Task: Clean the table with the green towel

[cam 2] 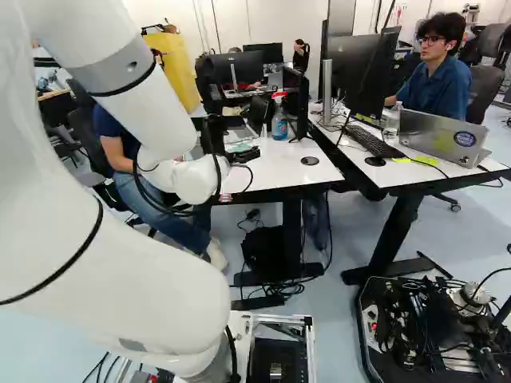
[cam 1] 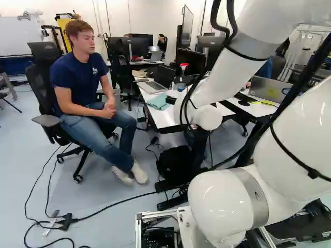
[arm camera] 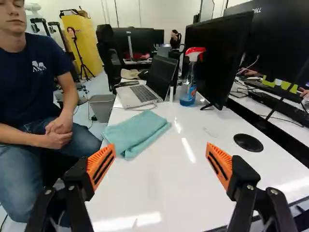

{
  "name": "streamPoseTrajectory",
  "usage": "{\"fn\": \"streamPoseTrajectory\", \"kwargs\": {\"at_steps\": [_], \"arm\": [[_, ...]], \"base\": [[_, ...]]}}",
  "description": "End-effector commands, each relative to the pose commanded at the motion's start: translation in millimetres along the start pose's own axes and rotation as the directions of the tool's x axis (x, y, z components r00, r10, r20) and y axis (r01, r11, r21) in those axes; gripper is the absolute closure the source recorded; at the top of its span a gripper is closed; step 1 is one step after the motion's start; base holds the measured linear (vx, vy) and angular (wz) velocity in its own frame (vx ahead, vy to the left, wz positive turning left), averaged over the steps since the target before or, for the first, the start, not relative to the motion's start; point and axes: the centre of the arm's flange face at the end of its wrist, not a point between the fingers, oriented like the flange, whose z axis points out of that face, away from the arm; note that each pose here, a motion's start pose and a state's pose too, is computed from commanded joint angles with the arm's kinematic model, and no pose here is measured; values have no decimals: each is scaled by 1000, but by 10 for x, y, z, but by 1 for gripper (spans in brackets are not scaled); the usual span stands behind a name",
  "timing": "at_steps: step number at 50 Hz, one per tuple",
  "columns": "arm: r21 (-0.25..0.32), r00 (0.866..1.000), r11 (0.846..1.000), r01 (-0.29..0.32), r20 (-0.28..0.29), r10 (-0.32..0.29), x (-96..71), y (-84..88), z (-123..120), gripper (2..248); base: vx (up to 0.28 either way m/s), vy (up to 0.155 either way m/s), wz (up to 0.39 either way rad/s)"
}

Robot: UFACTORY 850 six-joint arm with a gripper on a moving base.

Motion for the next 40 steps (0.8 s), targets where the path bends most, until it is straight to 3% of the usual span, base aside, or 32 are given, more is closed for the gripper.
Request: {"fn": "streamPoseTrajectory", "kwargs": {"at_steps": [40], "arm": [[18,998,1000,4,-70,-3,545,-74,532,3]], "base": [[0,0,0]]}}
